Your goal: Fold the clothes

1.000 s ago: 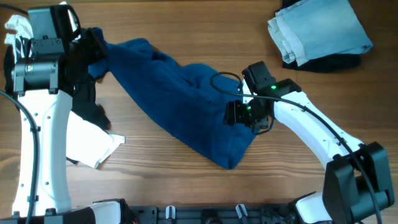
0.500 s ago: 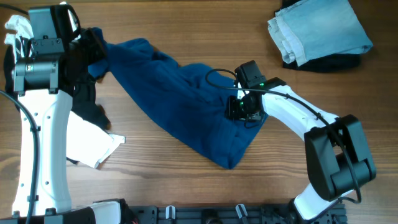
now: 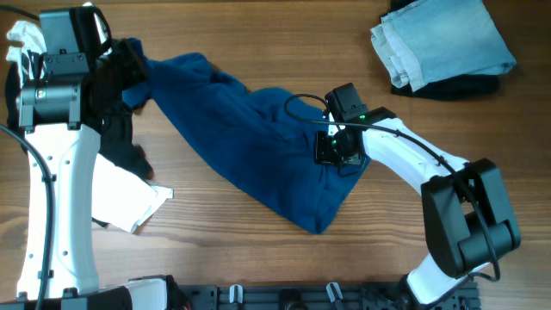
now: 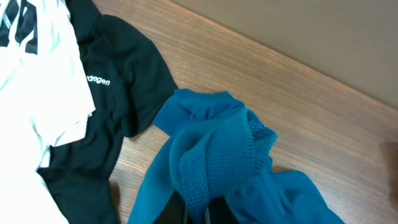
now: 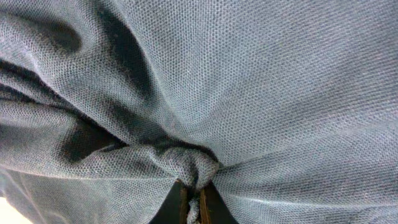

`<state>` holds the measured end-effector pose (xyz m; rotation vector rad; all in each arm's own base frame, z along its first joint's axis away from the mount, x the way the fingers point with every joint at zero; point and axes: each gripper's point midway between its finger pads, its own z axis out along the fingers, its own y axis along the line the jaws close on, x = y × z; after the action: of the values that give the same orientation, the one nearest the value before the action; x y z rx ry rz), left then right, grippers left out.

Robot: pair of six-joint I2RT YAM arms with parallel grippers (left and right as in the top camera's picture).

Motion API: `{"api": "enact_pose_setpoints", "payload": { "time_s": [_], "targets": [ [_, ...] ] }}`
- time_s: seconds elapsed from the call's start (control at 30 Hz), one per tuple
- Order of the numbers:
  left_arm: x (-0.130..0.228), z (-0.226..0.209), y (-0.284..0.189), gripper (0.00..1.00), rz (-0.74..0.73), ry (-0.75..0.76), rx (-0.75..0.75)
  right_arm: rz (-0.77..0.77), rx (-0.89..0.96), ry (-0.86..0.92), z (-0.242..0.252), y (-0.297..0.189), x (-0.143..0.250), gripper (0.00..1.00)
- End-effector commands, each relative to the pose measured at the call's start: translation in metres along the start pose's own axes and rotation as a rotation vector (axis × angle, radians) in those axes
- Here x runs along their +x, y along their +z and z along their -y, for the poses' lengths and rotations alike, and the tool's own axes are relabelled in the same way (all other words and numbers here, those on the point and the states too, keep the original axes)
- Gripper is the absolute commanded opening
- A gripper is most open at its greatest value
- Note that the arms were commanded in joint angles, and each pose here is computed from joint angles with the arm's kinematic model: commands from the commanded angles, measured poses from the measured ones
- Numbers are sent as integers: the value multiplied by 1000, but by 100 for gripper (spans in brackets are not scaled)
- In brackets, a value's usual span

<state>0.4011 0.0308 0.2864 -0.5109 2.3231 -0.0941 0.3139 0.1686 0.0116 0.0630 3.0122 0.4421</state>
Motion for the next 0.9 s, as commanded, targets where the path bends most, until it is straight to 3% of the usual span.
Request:
{"api": "enact_pose_setpoints", "payload": {
  "time_s": [0.0,0.37,0.6,0.63,0.7,0.87],
  "targets": [
    [-4,-3,-1,4,13,13,-12,13,-19,6,-3,-4,-5,4],
    [-1,-4,-1,4,0,14,-17,164,-55,23,-2,-95,-33,4],
    [-1,-4,-1,4,-1,14,-18,167,-26,28,3,-103,-27,4],
    [-1,-4,-1,4,-1,14,-18,165,-23,29,4,-103,-27,5],
    [-1,-4,-1,4,-1,13,-18,165,-22,29,4,-103,-27,17],
    [-1,-4,-1,4,-1,13,-17,148,-16,33,8,-94,-21,24]
  ]
}}
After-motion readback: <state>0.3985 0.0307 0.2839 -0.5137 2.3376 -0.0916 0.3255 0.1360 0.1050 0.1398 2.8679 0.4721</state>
